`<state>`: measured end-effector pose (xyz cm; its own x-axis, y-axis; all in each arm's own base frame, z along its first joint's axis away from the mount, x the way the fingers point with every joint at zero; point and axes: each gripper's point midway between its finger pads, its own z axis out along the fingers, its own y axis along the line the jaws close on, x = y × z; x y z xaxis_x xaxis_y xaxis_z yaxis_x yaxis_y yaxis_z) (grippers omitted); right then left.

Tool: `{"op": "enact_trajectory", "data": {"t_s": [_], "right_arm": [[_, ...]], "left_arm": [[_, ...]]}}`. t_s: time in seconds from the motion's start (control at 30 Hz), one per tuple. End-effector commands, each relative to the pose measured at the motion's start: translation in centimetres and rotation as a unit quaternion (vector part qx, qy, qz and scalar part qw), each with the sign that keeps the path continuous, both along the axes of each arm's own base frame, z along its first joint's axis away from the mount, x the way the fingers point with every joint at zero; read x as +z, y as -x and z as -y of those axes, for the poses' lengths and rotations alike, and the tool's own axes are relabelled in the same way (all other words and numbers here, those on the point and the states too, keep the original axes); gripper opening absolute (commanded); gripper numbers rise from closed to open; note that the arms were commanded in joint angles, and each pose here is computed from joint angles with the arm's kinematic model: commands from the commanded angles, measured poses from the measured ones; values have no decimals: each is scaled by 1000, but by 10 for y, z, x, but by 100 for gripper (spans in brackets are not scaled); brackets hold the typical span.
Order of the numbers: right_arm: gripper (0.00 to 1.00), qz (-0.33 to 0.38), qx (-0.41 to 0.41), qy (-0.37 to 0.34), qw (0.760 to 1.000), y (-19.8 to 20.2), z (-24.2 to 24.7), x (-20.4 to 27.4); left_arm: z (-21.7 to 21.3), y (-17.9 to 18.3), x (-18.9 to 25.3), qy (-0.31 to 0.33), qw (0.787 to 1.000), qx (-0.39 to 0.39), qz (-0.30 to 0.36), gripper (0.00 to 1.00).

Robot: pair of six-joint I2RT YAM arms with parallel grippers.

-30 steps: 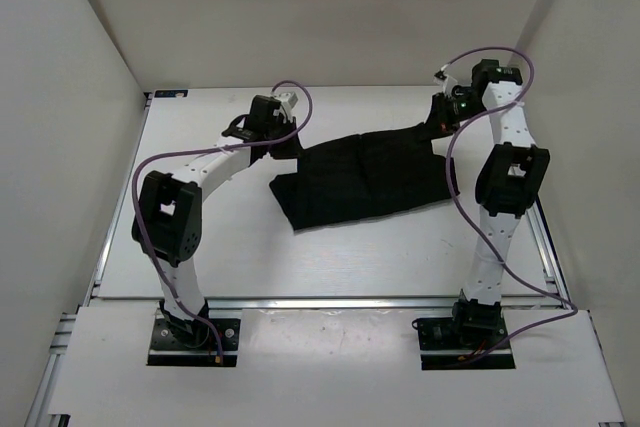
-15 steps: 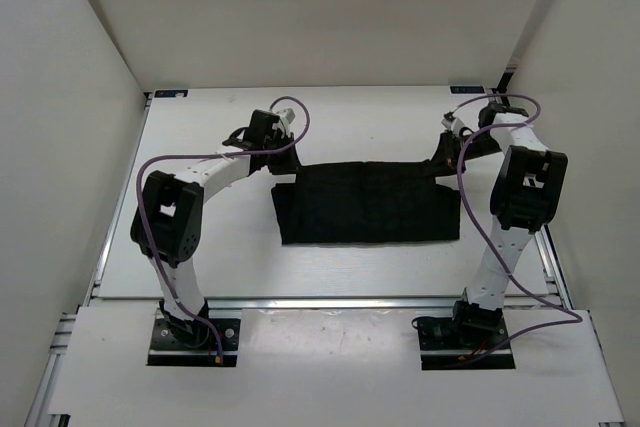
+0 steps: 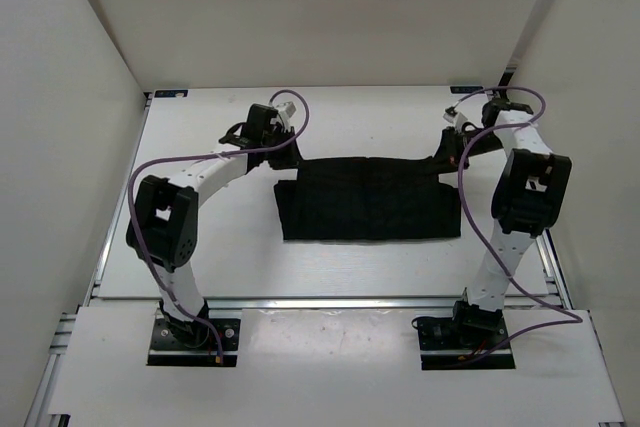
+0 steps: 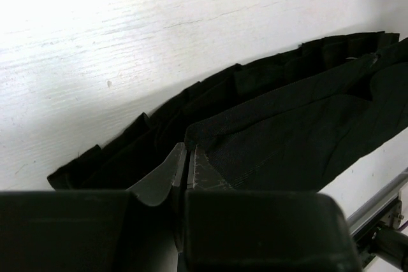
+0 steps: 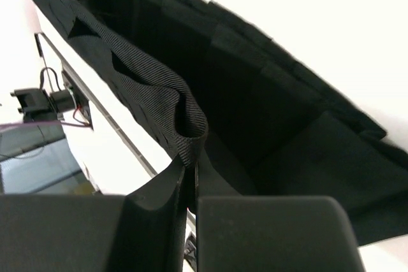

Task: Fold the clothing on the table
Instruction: Fold the skirt

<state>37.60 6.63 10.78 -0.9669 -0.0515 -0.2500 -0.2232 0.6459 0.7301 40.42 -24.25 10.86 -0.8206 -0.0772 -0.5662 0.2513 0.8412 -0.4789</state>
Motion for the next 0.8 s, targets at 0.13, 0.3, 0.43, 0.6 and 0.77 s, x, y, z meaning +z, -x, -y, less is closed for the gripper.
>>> {"op": "enact_trajectory", "data": {"t_s": [0.13, 0.3, 0.43, 0.6, 0.77], "right_arm": [[0, 148, -10, 30, 989, 14, 11, 65], [0, 76, -29, 58, 995, 34, 17, 16], [0, 44, -31, 58, 997, 40, 9, -5], [0, 21, -50, 44, 998, 25, 8, -16], [0, 9, -43, 67, 997, 14, 8, -32]], "left_arm": [[1, 16, 71, 3, 994, -25, 111, 1], [-13, 31, 39, 8, 998, -18, 60, 0], [-13, 39, 14, 0, 999, -24, 24, 0], [-9, 23, 10, -10, 1000, -16, 19, 0], [-6, 10, -2, -22, 1000, -17, 1, 0]]}}
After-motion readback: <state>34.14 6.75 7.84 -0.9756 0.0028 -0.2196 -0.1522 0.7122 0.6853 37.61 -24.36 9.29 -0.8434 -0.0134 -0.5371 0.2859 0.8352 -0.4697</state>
